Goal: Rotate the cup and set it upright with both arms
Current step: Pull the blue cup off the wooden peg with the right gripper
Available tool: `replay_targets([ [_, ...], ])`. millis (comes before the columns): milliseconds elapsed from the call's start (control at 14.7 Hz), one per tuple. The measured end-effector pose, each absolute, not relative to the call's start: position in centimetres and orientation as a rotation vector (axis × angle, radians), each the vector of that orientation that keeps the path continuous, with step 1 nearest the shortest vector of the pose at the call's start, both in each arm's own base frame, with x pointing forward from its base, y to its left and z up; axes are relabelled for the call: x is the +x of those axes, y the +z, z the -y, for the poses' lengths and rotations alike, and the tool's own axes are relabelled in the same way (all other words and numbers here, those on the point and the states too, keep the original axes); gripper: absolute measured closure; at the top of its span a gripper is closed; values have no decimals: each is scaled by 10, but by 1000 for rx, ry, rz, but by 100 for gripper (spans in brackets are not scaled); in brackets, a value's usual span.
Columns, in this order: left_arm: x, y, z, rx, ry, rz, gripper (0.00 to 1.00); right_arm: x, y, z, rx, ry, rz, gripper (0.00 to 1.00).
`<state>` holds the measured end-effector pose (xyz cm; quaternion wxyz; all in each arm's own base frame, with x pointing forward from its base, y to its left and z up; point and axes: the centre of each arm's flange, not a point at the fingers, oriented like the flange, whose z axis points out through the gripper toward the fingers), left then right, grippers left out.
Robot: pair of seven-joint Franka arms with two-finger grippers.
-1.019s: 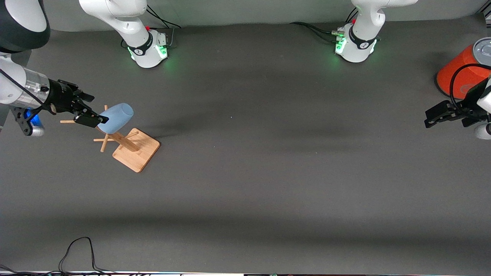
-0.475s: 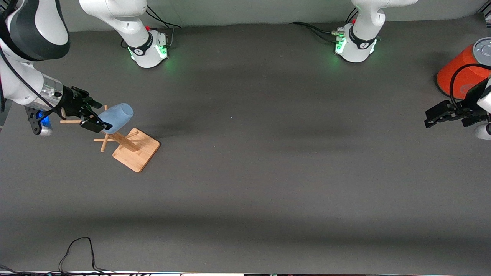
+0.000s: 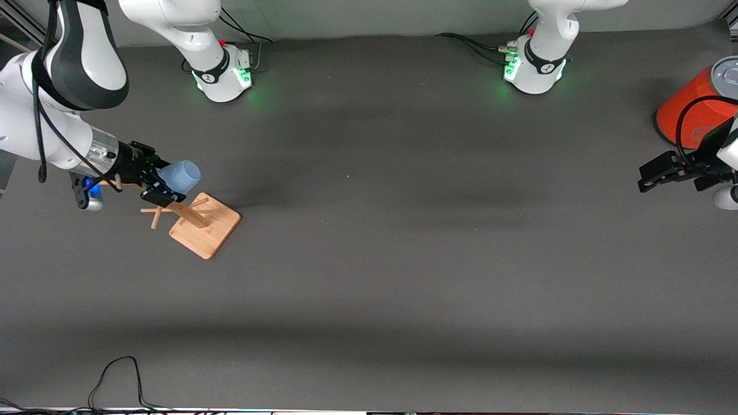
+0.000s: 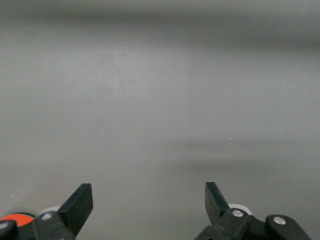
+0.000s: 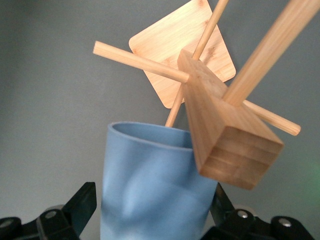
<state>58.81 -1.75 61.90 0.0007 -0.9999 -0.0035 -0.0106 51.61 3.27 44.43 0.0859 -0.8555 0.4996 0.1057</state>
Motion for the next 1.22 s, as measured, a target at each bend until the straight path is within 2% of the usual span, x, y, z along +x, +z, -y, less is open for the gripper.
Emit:
replay_targets([
  [407,588,619,18,-3140,-33,11,0,516,442,-33,-2550,321,-1491,1],
  [543,588,619,18,-3140,-33,11,0,516,442,-33,-2550,322,-1490,8],
  [815,588,619,18,-3140,-33,11,0,515,444,-34,-2538,342,-1489,15],
  [1222,588,619,18,-3140,-33,11,0,512,457,-40,-2518,417,-1477,15],
])
